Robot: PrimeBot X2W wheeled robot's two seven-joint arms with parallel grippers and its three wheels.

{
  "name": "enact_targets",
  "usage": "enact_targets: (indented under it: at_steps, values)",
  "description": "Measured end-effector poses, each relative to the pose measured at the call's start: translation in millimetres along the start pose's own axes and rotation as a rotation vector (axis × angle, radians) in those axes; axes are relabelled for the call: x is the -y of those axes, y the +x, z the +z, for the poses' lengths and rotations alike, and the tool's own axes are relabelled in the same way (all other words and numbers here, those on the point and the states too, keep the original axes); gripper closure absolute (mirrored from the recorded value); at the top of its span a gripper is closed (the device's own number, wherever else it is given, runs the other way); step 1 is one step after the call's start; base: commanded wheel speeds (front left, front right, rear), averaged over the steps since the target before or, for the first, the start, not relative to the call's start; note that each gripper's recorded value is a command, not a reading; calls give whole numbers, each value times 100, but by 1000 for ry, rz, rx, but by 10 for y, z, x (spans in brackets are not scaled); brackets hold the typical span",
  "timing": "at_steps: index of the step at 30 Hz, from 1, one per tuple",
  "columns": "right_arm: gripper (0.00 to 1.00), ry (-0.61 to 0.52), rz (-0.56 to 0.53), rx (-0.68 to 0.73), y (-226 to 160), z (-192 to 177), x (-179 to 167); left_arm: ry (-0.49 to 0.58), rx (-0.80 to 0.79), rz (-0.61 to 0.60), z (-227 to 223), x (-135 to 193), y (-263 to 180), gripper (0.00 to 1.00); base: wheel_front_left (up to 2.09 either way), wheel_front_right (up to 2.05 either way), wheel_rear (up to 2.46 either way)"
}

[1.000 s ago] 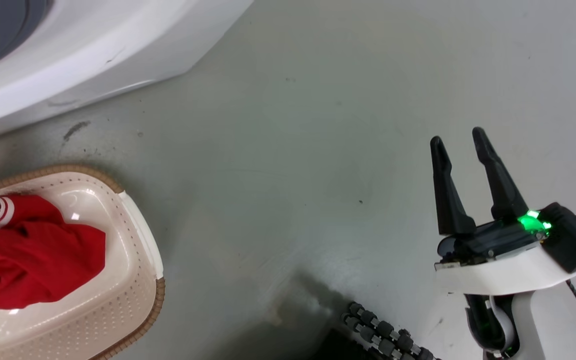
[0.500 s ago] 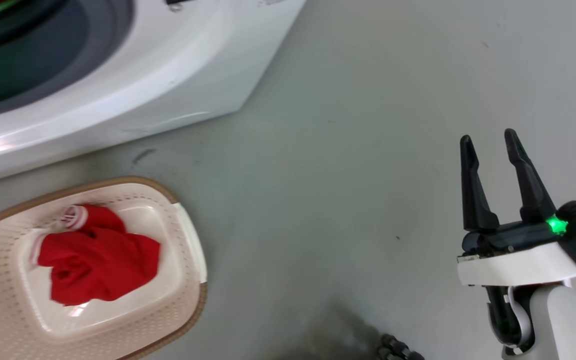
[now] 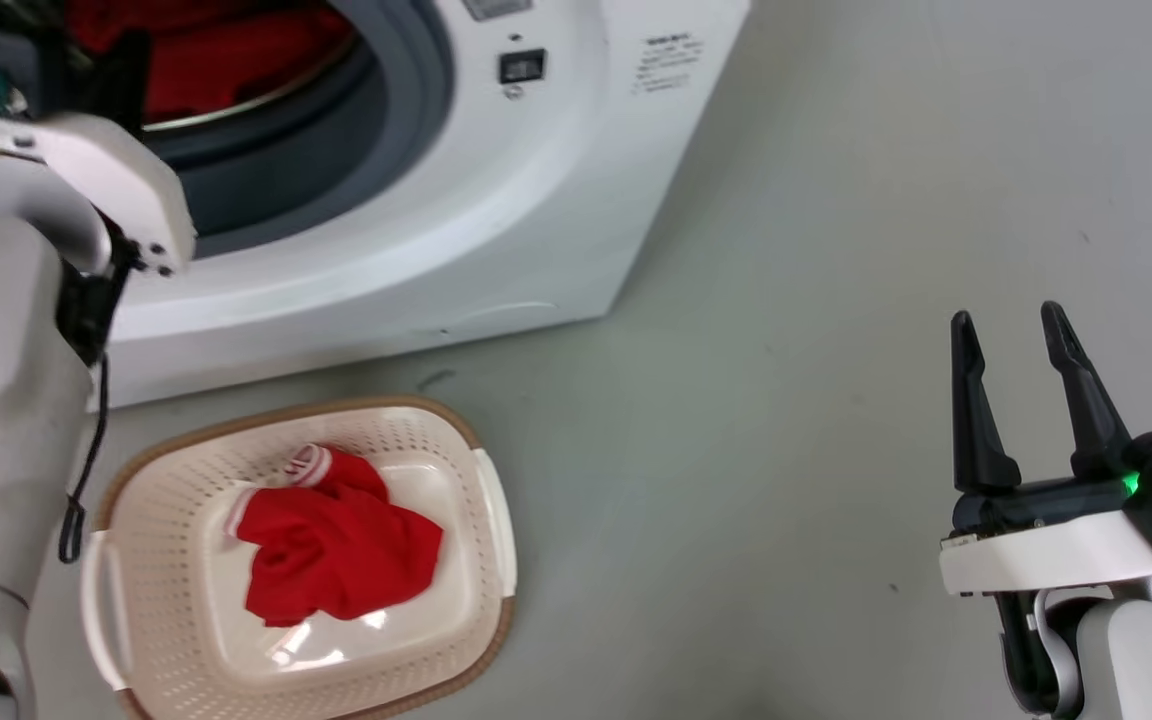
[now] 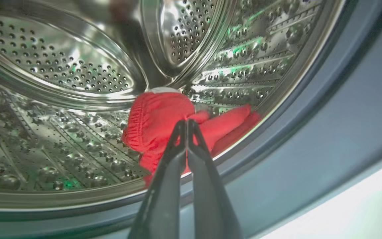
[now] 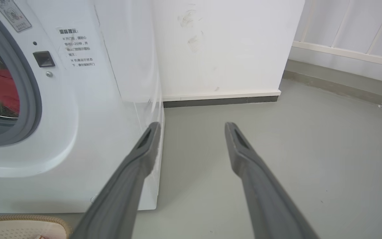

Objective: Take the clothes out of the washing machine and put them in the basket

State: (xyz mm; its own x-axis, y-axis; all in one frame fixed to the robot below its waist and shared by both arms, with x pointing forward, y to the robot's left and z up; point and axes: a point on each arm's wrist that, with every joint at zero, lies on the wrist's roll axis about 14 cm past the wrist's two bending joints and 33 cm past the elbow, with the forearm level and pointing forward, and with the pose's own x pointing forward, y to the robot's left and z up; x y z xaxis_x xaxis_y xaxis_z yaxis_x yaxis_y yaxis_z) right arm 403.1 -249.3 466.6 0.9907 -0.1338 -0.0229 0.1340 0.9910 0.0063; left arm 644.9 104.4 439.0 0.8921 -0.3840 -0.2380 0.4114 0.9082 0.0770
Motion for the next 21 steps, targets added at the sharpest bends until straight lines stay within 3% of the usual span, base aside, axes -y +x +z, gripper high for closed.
enact_targets:
  at_steps: [21]
  values:
    - [0, 29, 89, 96, -155, 340, -295, 68, 470, 65, 1172, 205, -1354, 100, 0, 0, 0]
